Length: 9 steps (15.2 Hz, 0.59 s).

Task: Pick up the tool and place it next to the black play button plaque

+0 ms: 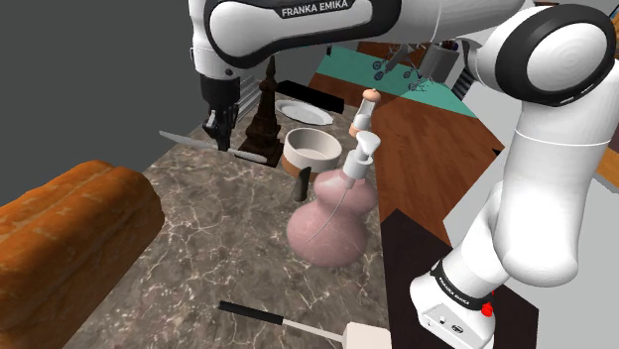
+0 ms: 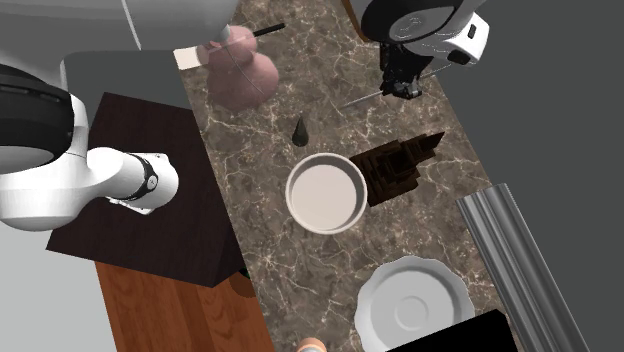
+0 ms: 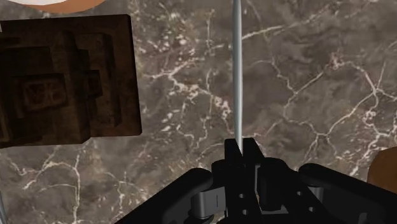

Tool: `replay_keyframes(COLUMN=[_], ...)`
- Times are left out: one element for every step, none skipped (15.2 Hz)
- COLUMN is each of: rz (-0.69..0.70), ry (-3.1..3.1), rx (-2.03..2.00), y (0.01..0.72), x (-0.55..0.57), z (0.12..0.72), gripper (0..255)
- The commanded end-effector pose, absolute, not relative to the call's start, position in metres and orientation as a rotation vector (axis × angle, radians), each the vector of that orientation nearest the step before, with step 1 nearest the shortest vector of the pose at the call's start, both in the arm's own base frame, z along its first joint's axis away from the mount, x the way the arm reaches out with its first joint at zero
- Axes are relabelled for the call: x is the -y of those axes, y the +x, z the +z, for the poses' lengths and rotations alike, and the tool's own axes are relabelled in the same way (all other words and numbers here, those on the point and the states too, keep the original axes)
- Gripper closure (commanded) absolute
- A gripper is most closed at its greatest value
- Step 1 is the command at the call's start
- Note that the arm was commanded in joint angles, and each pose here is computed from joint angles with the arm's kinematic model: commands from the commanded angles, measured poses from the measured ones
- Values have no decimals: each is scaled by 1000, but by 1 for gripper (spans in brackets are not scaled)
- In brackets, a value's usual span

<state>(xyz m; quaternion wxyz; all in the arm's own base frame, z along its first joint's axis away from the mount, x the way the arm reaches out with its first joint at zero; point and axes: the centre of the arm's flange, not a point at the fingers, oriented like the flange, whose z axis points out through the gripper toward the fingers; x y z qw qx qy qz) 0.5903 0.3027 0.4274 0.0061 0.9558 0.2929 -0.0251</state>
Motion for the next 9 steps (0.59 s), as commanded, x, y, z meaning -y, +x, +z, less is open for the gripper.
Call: replay_keyframes(rz=[-79, -79, -79, -79, -79, -79, -79, -79, -79], ry=[2991, 2991, 2991, 2991, 2991, 2991, 2991, 2991, 2991], rx=[-917, -917, -917, -917, -917, -917, -917, -917, -917], y=[590, 590, 590, 590, 590, 590, 590, 590, 590], x=[-304, -304, -304, -304, -304, -304, -304, -304, -304], z=[438, 443, 448, 454, 459, 464, 469, 475, 480], gripper=[255, 255, 255, 255, 255, 255, 255, 255, 255])
